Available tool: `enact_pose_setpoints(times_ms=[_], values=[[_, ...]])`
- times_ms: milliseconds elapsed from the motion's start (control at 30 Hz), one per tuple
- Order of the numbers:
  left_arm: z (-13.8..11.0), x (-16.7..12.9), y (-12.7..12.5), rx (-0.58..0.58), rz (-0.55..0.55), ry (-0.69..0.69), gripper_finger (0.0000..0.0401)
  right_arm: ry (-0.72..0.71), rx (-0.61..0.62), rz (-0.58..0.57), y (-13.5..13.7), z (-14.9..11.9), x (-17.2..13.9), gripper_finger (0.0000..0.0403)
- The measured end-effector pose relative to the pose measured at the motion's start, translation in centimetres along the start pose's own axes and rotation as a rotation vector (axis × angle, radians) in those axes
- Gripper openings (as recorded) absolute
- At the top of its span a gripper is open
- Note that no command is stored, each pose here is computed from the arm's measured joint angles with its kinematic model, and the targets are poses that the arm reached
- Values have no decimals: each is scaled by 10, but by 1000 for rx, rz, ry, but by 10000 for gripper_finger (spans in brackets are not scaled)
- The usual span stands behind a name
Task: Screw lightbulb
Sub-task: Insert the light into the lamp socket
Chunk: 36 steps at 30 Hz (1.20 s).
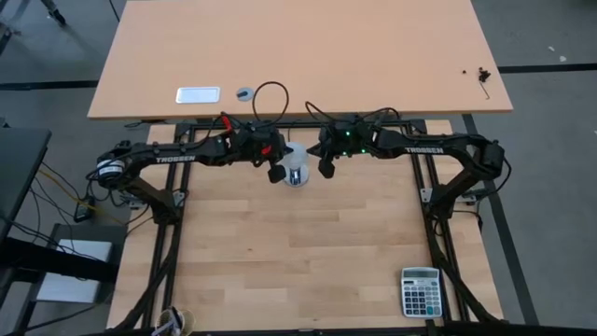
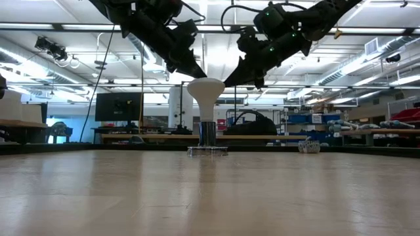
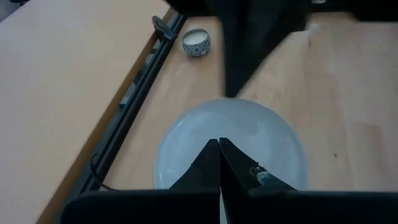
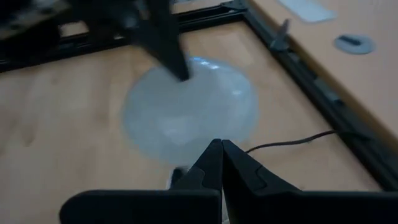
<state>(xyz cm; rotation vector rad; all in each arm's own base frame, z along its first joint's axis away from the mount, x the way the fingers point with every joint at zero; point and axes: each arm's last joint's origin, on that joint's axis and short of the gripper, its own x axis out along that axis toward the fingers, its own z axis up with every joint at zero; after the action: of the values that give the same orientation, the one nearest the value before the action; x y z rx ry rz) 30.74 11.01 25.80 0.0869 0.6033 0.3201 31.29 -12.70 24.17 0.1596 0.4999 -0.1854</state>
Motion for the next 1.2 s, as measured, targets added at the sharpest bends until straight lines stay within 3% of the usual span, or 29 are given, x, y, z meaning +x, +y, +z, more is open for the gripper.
enact_pose_setpoints(times_ms=[133, 300, 467, 767, 933, 1000, 1200], values=[[0, 0, 0, 0, 6, -2, 0, -27, -11, 24, 5, 5, -8, 10], [0, 0, 0, 6, 5, -4, 0, -70, -12, -88, -2, 9, -7, 10], [0, 0, 0, 8, 6, -3, 0, -59, -4, -105, -10, 2, 6, 10], [0, 0, 0, 2, -4, 3, 0, -42, 6, -35, 0, 3, 4, 10], [0, 0, 0, 0, 8, 5, 0, -15, 8, 101, 11, 0, 5, 11], [0, 1, 0, 0, 8, 4, 0, 0, 6, 104, 13, -2, 5, 11], [0, 0, 0, 2, 9, 2, 0, -54, 8, -115, 0, 4, 3, 11]])
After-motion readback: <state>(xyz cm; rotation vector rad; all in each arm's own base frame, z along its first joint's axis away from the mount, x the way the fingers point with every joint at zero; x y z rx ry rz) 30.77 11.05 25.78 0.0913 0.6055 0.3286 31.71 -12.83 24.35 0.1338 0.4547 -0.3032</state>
